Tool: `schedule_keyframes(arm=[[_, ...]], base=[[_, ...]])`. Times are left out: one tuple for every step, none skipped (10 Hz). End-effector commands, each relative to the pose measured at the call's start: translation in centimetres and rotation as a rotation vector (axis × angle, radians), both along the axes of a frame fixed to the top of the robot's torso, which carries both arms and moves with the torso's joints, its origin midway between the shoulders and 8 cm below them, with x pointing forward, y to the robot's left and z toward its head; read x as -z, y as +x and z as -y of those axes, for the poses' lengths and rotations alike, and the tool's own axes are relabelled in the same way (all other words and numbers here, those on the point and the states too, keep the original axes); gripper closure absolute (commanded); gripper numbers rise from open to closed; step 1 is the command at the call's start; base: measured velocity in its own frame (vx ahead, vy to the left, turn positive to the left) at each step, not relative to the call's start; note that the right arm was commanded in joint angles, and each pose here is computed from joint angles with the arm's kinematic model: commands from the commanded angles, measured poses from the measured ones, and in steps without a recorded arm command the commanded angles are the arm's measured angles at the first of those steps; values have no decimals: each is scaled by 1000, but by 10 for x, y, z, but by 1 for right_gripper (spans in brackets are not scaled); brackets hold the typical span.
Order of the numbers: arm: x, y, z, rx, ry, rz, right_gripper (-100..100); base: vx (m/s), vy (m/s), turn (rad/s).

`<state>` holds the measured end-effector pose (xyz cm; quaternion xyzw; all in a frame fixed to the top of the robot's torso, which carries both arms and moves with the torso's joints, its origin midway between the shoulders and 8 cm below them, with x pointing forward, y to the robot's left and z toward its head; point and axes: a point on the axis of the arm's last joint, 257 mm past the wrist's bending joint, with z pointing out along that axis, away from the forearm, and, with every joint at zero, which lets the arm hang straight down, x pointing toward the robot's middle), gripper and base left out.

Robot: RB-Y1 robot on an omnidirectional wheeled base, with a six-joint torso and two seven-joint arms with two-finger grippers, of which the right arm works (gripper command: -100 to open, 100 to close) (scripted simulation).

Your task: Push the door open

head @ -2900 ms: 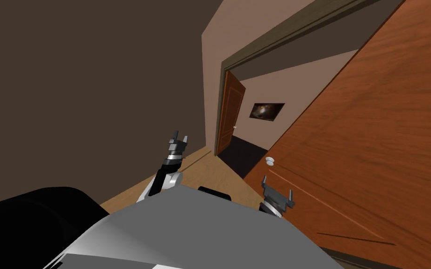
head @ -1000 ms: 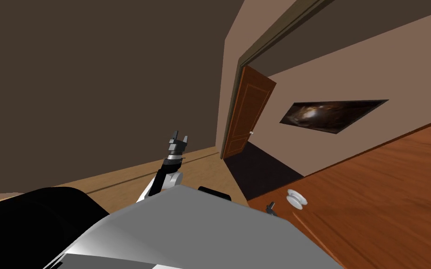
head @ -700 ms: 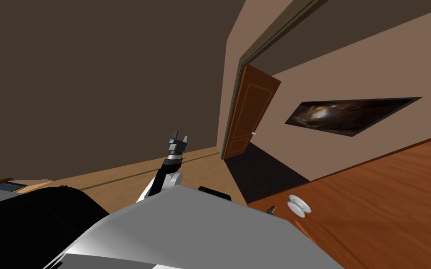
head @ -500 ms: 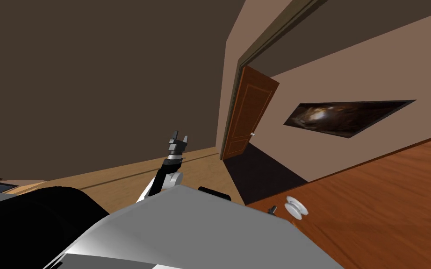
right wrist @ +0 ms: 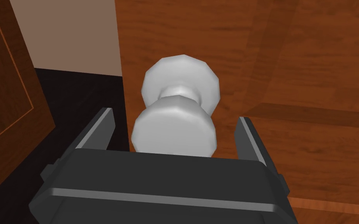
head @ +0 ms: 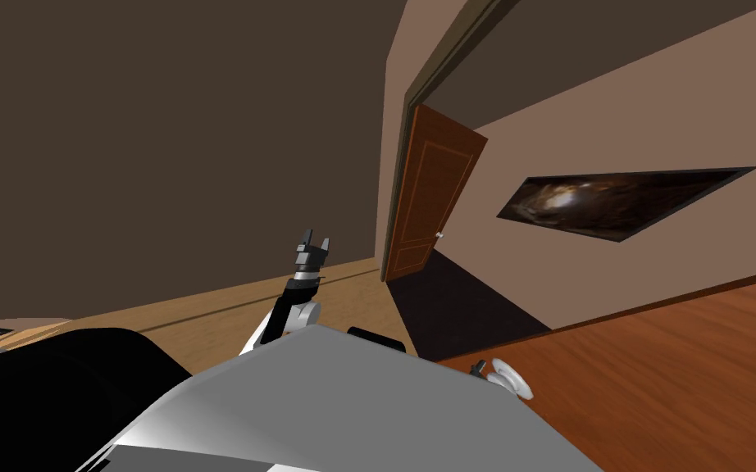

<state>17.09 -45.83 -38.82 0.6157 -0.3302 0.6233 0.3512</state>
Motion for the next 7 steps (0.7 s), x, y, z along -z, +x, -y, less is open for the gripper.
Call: schedule_keyframes(arm=[[0,0,0,0,0,0,-100],[0,0,0,0,0,0,100],[0,0,0,0,0,0,100],[0,0,0,0,0,0,100],[0,0,0,0,0,0,100],[0,0,0,0,0,0,100],[0,0,0,0,0,0,100]], base=[[38,-75,13],[-4,6,-3],[-10,22,-1],[-5,11,0],[0,0,0],[0,0,0],[0,0,0]])
